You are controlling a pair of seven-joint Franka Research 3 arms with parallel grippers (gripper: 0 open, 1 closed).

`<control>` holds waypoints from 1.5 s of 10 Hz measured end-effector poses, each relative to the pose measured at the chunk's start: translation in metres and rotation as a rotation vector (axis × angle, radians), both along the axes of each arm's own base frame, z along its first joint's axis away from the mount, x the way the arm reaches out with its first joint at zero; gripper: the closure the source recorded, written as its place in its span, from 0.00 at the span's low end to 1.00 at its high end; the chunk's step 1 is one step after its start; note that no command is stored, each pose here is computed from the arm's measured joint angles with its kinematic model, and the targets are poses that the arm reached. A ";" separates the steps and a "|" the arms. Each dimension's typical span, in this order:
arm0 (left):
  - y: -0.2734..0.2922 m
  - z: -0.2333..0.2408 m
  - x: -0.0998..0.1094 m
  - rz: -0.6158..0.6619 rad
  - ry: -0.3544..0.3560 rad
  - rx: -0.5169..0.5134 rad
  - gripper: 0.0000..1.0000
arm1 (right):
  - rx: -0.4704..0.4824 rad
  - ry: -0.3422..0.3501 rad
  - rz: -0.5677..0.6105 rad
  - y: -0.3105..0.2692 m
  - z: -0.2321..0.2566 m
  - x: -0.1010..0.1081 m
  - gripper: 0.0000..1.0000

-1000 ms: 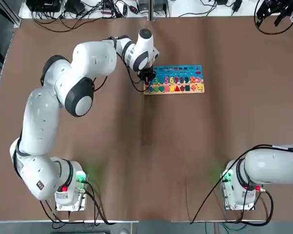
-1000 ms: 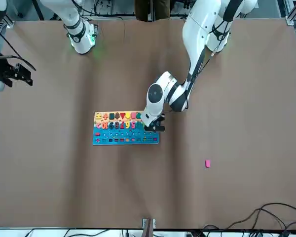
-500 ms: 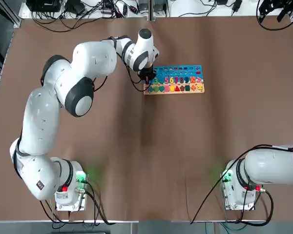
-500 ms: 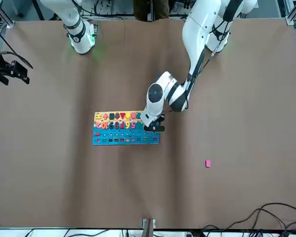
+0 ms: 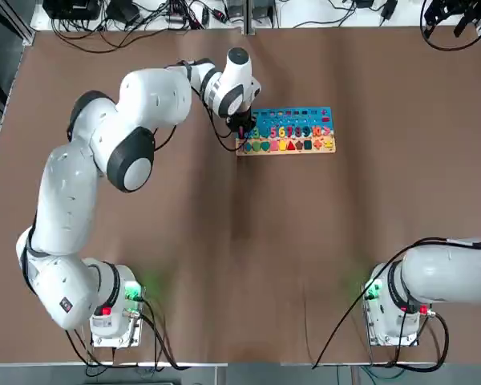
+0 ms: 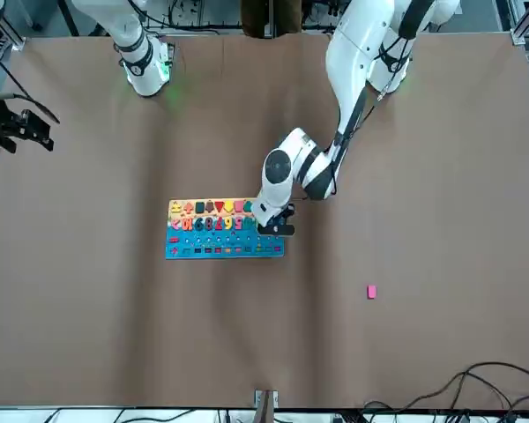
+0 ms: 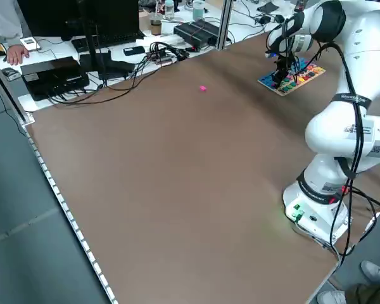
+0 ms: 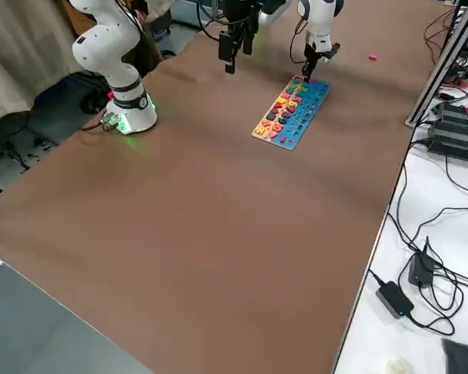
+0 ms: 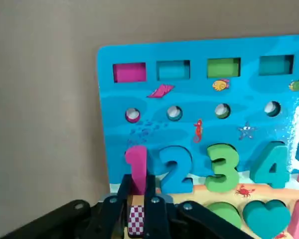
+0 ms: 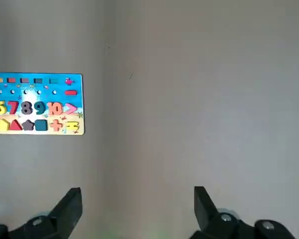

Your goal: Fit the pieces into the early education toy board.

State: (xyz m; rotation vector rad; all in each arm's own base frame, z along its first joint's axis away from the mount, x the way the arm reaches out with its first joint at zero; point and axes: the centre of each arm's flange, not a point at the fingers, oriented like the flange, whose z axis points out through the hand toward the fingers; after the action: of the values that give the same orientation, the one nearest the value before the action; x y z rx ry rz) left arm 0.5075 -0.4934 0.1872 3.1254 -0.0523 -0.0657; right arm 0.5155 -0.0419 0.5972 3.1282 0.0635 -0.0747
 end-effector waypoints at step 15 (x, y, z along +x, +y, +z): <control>0.000 0.000 0.000 0.001 0.000 0.000 0.78 | 0.000 0.006 0.001 0.000 -0.003 0.002 0.01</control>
State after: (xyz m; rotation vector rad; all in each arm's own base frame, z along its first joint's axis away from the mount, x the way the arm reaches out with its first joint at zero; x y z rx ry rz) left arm 0.5073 -0.4934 0.1869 3.1258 -0.0506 -0.0664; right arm 0.5172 -0.0416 0.5941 3.1279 0.0644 -0.0843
